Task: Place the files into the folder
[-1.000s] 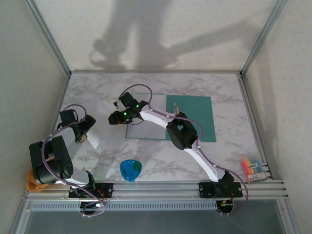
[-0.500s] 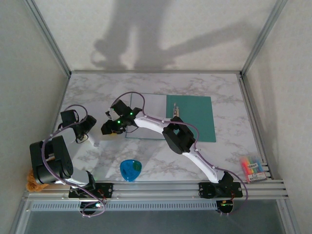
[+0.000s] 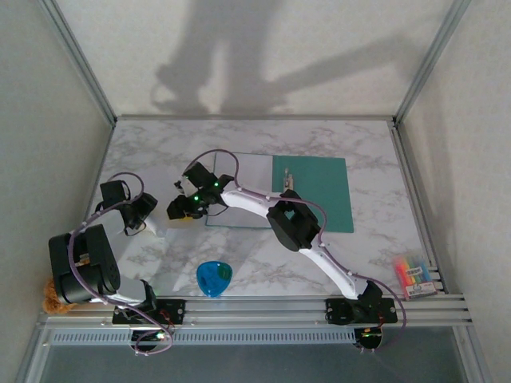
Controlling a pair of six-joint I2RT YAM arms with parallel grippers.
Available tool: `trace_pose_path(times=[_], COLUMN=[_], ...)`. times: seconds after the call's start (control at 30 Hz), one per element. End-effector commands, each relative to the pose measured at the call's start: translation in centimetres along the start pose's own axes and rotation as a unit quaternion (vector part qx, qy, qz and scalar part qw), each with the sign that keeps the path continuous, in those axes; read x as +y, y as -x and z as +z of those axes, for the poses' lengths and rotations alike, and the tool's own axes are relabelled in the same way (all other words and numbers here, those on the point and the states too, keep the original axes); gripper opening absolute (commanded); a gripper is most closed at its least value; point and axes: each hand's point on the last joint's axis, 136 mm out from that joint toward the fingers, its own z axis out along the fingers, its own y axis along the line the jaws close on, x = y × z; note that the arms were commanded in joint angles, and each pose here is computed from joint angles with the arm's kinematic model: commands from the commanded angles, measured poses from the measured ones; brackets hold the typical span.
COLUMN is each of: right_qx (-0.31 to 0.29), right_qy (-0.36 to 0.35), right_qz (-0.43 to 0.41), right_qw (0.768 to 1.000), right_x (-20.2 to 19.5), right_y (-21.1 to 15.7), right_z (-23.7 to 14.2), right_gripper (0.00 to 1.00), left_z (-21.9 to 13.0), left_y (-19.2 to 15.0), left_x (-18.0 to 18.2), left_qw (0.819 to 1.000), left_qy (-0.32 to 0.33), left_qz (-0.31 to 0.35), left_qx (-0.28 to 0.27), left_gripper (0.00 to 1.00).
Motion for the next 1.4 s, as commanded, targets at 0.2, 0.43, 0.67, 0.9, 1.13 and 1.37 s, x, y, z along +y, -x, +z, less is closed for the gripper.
trace_pose_path(times=[0.2,0.43,0.67,0.9,1.13,1.37], right_qx=[-0.015,-0.037,-0.052,-0.085,-0.114,-0.159], right_qy=[-0.017,0.006,0.039,0.100,0.144,0.235], right_qz=[0.025,0.027,0.035,0.060,0.090,0.134], right_qw=[0.999,0.999,0.997,0.990,0.979,0.950], right_x=[-0.7,1.1,2.6,4.3,4.5,3.8], right_y=[2.6,4.6,5.4,6.3,6.8,7.4], right_z=[-4.3,-8.5,-12.7,-18.0,-22.6,-27.6], right_gripper=[0.51,0.52,0.53,0.54,0.54,0.56], left_z=[-0.7,-0.9,-1.2,-1.7,-2.9,-5.8], left_y=[-0.7,-0.8,-1.1,-1.3,-1.3,-1.2], left_x=[-0.6,-1.3,-2.6,-4.0,-5.8,-9.4], left_qw=[1.000,0.999,0.997,0.994,0.989,0.975], left_qy=[-0.013,-0.030,-0.065,-0.098,-0.140,-0.214], left_qz=[-0.008,-0.012,-0.019,-0.023,-0.031,-0.036], left_qx=[0.012,0.014,0.024,0.037,0.047,0.048], left_gripper=[0.48,0.44,0.42,0.37,0.35,0.33])
